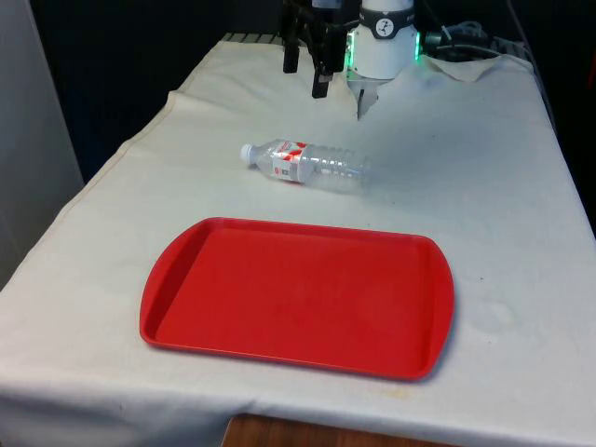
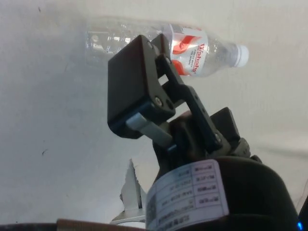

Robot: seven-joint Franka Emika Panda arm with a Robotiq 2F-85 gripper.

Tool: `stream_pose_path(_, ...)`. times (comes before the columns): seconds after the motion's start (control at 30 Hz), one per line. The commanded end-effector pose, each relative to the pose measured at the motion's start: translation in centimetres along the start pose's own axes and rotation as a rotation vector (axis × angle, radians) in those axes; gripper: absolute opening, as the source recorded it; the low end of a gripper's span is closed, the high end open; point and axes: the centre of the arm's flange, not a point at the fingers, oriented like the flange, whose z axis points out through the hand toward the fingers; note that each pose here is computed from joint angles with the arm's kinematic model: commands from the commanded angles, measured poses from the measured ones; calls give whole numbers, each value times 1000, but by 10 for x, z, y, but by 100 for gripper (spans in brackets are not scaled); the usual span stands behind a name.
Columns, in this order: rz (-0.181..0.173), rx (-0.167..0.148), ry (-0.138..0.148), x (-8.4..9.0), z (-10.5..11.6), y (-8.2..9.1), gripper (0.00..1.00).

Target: Place the bottle upright on the tray.

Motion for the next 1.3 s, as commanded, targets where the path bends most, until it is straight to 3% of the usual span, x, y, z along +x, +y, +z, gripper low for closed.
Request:
stream_pose_path(0.0,10,-4,9,1,0,1,100)
stream_pose_path(0.17,42,-9,6,1,3,1,100)
stream_pose_path(0.2,31,-6,-2,0,3,0,100)
stream_pose_path(0.3,65,-11,1,0,7,1,100)
stream_pose_path(1.27,212,-32,-28,-7,23,5,100)
